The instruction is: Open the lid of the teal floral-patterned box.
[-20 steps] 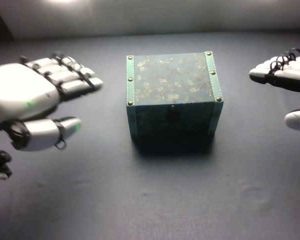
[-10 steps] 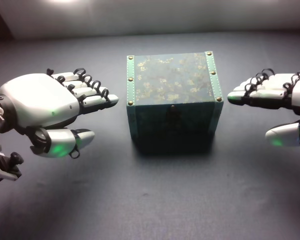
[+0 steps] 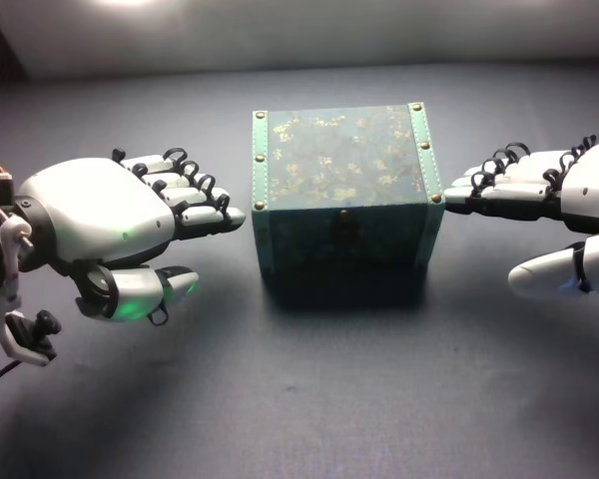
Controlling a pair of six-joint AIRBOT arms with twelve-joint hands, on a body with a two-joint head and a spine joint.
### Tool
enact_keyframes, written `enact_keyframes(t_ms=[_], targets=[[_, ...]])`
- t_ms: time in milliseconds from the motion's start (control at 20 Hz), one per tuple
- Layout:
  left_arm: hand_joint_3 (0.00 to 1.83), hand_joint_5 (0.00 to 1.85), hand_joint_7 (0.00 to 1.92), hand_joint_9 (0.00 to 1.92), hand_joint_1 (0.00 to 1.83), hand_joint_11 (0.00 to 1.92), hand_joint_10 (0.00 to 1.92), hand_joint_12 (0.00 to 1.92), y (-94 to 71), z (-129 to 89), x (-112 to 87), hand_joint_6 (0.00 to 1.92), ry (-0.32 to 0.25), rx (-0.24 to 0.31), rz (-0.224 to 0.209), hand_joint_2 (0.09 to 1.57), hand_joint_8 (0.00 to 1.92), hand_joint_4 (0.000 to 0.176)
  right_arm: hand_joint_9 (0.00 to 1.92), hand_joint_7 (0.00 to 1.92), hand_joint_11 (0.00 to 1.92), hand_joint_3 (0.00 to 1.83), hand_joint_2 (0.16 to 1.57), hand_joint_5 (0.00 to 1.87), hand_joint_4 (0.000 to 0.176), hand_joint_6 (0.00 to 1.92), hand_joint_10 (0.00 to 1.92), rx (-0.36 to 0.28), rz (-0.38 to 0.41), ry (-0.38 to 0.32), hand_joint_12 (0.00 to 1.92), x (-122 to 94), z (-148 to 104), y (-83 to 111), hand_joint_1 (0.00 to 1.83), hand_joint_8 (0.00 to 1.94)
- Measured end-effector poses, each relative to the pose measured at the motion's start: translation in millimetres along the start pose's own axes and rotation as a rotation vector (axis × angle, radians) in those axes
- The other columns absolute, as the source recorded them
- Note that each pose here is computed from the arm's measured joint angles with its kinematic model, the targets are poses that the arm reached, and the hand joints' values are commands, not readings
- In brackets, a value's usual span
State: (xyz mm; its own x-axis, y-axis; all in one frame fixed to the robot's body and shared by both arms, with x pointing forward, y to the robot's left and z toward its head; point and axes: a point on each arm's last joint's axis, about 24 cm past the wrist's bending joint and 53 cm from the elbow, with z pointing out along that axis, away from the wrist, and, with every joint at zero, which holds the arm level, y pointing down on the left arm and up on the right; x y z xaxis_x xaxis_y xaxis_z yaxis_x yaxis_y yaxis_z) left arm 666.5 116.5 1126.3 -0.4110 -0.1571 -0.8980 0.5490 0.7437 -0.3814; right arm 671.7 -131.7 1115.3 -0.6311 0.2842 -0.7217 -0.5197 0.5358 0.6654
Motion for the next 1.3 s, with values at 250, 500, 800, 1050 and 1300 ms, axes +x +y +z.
enact_keyframes(t_ms=[250,500,800,1050,1300], targets=[[0.18,0.10,0.10,0.05,0.00,0.00,0.00,0.12,-7.1,0.2,-2.0,0.00,-0.009,0.029,-0.032,1.57,0.00,0.000,0.00,0.00,0.07,0.01,1.40,0.00,0.000,0.00,0.00,-0.002,-0.001,0.004,0.04,1.8,2.3,0.8,0.00,0.00],[0.17,0.10,0.09,0.08,0.00,0.00,0.00,0.08,-11.7,-0.2,-7.5,0.00,-0.030,0.052,-0.066,1.57,0.00,0.000,0.00,0.00,0.11,0.00,1.35,0.00,0.000,0.00,0.00,0.000,0.008,-0.003,0.06,0.1,2.2,0.4,0.00,0.00],[0.18,0.07,0.07,0.06,0.00,0.02,0.00,0.10,-16.4,-1.2,-15.2,0.00,-0.062,0.076,-0.103,1.57,0.00,0.000,0.10,0.00,0.00,0.00,1.35,0.00,0.000,0.00,0.00,-0.009,0.041,-0.033,0.68,-8.5,0.0,2.2,0.00,0.00],[0.16,0.03,0.04,0.06,0.00,0.00,0.00,0.09,-16.3,-2.6,-27.2,0.00,-0.109,0.084,-0.140,1.57,0.00,0.000,0.00,0.00,0.00,0.00,1.44,0.00,0.000,0.00,0.00,-0.039,0.079,-0.070,0.09,-17.8,-1.1,8.8,0.00,0.00],[0.11,0.05,0.06,0.05,0.00,0.04,0.01,0.03,-13.3,-5.9,-44.9,0.01,-0.188,0.082,-0.171,1.57,0.01,0.000,0.00,0.02,0.00,0.00,1.40,0.04,0.000,0.01,0.00,-0.082,0.133,-0.133,0.00,-34.4,-0.7,14.0,0.00,0.00]])
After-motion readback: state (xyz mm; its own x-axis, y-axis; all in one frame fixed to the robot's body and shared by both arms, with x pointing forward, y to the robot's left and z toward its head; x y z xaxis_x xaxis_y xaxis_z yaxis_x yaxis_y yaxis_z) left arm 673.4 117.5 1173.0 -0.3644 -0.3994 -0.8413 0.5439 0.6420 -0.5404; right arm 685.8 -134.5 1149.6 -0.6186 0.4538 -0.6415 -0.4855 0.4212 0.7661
